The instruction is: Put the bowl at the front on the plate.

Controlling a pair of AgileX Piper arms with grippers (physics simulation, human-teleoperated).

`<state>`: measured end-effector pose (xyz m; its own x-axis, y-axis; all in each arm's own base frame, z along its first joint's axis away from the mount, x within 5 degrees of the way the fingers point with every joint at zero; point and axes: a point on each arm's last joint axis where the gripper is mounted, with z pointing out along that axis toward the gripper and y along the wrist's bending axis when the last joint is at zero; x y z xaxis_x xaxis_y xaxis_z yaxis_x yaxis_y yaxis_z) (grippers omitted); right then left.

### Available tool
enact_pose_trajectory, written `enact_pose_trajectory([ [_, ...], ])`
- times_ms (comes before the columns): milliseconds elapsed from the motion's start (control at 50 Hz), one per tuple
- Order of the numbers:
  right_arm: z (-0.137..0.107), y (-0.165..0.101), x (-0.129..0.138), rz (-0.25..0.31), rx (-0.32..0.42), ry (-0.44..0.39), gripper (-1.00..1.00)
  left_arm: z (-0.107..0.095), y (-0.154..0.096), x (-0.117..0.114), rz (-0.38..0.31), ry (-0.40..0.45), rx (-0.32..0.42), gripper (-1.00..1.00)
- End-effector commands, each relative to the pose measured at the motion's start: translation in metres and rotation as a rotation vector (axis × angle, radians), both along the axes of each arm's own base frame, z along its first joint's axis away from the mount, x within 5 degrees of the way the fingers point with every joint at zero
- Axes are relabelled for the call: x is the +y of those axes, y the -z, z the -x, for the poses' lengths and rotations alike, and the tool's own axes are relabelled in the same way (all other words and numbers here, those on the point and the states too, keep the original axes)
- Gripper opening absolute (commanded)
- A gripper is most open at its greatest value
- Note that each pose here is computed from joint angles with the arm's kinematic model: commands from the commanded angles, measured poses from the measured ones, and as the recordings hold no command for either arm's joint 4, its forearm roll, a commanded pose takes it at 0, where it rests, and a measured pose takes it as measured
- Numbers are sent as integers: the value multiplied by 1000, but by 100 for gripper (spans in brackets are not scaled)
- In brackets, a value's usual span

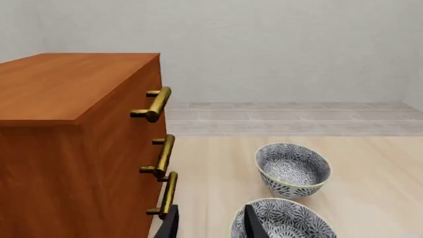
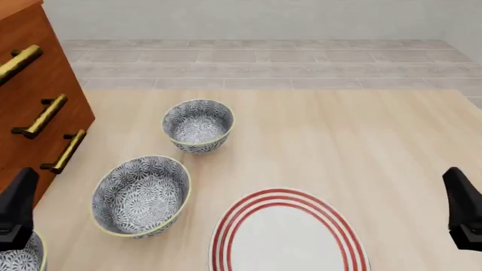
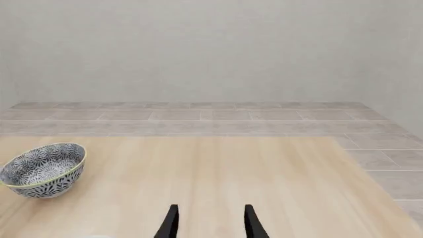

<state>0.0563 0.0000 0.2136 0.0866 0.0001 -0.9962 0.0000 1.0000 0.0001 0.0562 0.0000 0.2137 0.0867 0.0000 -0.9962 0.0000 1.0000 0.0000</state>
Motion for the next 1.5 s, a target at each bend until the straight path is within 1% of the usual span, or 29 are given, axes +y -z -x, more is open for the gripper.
enact_pose_trajectory([
  [20,0,-1,0,0,1,0,100,0,0,0,0,0,1,100],
  [620,-1,0,0,0,1,0,100,0,0,0,0,9,3,100],
  [640,-1,0,0,0,1,0,100,-2,1,1,-10,-13,22,100],
  [660,-1,0,0,0,1,0,100,-8,2,1,21,-14,63,100],
  [680,-1,0,0,0,1,0,100,-2,-3,-1,13,25,29,100],
  [700,-1,0,0,0,1,0,100,1,-9,-3,-6,54,24,100],
  [720,-1,0,0,0,1,0,100,1,-14,-2,1,30,28,100],
  [740,-1,0,0,0,1,0,100,3,-21,-1,34,29,36,100],
  [760,-1,0,0,0,1,0,100,3,-26,-3,31,53,50,100],
  [780,-1,0,0,0,1,0,100,-2,-28,-2,60,43,95,100],
  [800,-1,0,0,0,1,0,100,-2,-31,-3,64,52,113,100],
  [820,-1,0,0,0,1,0,100,0,-38,-3,51,61,120,100],
  [840,-1,0,0,0,1,0,100,-1,-39,-4,53,69,154,100],
  [880,-1,0,0,0,1,0,100,-1,-39,-4,53,69,154,100],
  [900,-1,0,0,0,1,0,100,3,-45,-5,50,90,217,100],
  [940,-1,0,0,0,1,0,100,2,-43,-6,89,99,269,100],
  [1040,-1,0,0,0,1,0,100,7,-58,-5,101,89,290,100],
  [1100,-1,0,0,0,1,0,100,8,-62,-6,118,116,352,100],
  [1120,-1,0,0,0,1,0,100,9,-64,-7,114,126,396,100],
  [1160,-1,0,0,0,1,0,100,10,-68,-7,107,132,405,100],
  [1180,-1,0,0,0,1,0,100,10,-72,-7,80,127,432,100],
  [1220,-1,0,0,0,1,0,100,12,-79,-6,82,111,429,100],
  [1240,-1,0,0,0,1,0,100,10,-81,-6,105,108,469,100],
  [1280,-1,0,0,0,1,0,100,11,-83,-6,114,109,478,100],
  [1320,-1,0,0,0,1,0,100,14,-90,-7,164,118,521,100],
  [1380,-1,0,0,0,1,0,100,15,-92,-6,156,112,521,100],
  [1400,-1,0,0,0,1,0,100,17,-91,-6,165,113,589,100],
  [1480,-1,0,0,0,1,0,100,22,-100,-6,181,102,642,100],
  [1500,-1,0,0,0,1,0,100,23,-101,-5,168,101,643,100],
])
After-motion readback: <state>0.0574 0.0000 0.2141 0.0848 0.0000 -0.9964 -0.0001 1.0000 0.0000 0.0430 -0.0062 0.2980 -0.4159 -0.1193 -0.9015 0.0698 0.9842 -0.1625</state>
